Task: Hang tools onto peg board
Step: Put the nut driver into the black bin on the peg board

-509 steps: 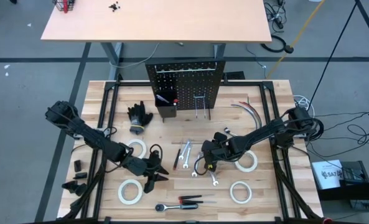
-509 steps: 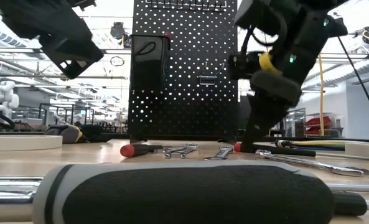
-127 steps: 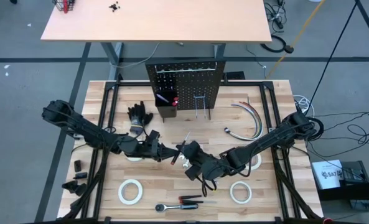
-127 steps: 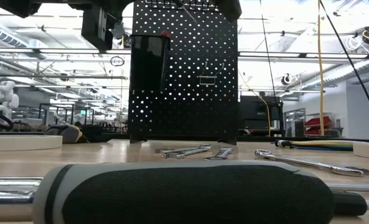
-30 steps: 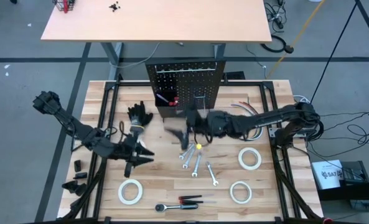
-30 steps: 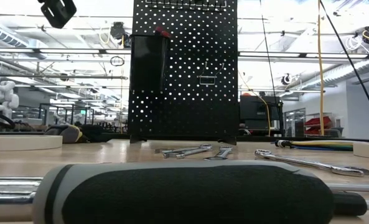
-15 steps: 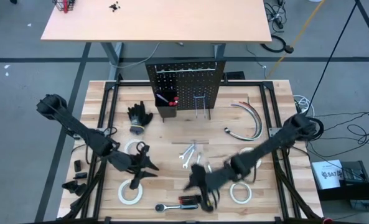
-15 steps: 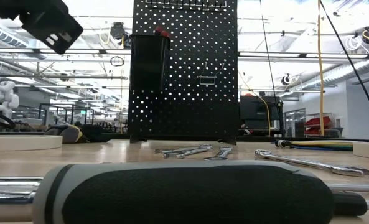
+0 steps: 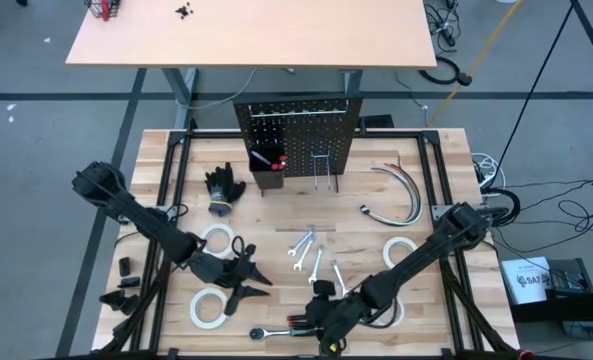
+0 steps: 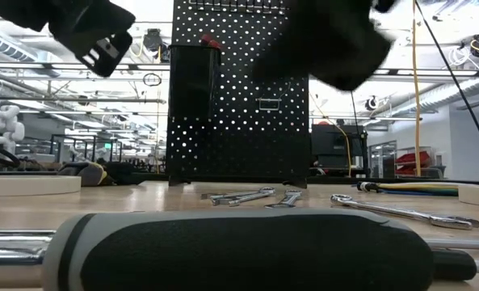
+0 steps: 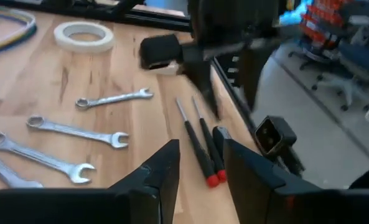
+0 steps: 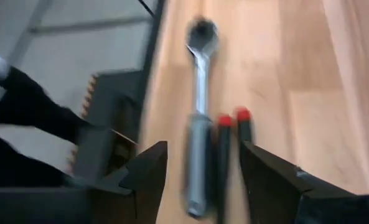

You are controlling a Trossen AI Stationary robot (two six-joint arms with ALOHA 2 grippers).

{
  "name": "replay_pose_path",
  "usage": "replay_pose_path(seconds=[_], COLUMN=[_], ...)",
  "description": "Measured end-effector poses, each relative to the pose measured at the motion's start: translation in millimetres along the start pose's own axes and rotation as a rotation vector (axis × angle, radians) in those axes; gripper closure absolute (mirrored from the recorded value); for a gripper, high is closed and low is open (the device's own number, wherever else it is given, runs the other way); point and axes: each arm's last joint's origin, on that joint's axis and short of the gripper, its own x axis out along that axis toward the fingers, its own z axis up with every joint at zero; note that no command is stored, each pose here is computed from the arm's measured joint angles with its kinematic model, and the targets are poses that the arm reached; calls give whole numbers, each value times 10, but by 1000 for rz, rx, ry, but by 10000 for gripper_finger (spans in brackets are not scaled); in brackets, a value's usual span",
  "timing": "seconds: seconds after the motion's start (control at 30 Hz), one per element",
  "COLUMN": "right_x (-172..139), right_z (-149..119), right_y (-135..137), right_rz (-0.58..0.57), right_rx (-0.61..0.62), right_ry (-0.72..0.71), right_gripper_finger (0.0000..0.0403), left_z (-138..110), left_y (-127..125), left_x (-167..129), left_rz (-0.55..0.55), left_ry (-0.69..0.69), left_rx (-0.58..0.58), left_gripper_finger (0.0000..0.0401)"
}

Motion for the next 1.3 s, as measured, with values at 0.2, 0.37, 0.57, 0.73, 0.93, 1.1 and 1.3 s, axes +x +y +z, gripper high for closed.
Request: replay_pose_path(seconds=[0.2,0.37,0.57,0.73,0.93,1.1,1.3], right_x=[138,172,208,351,496,528,543], right_z=[-159,-196,-191,-259,-365,-381,-332], right_y=[-106,-132,-175,-185,-210,-259,-345], right_rz=[-122,-137,-166,-151,-201,-251,-266], right_rx=[-80,-134,-162,-157,-147,-132,-131], right_ry=[65,89,78,60,42,35,34], right_gripper_finger=[227,241,253,257,260,291,366], left_z=[-82,-30,78,121,124,124,125], left_y=[-4,-87,-176,-206,-209,-207,-204], left_x=[97,121,124,129,129,129,129], left_rz=[17,27,88,94,93,94,102], left_ry=[-6,-34,-106,-123,-124,-124,-128], left_rx=[-129,-172,-178,-182,-183,-183,-183], left_gripper_finger=[276,276,276,276,276,276,276])
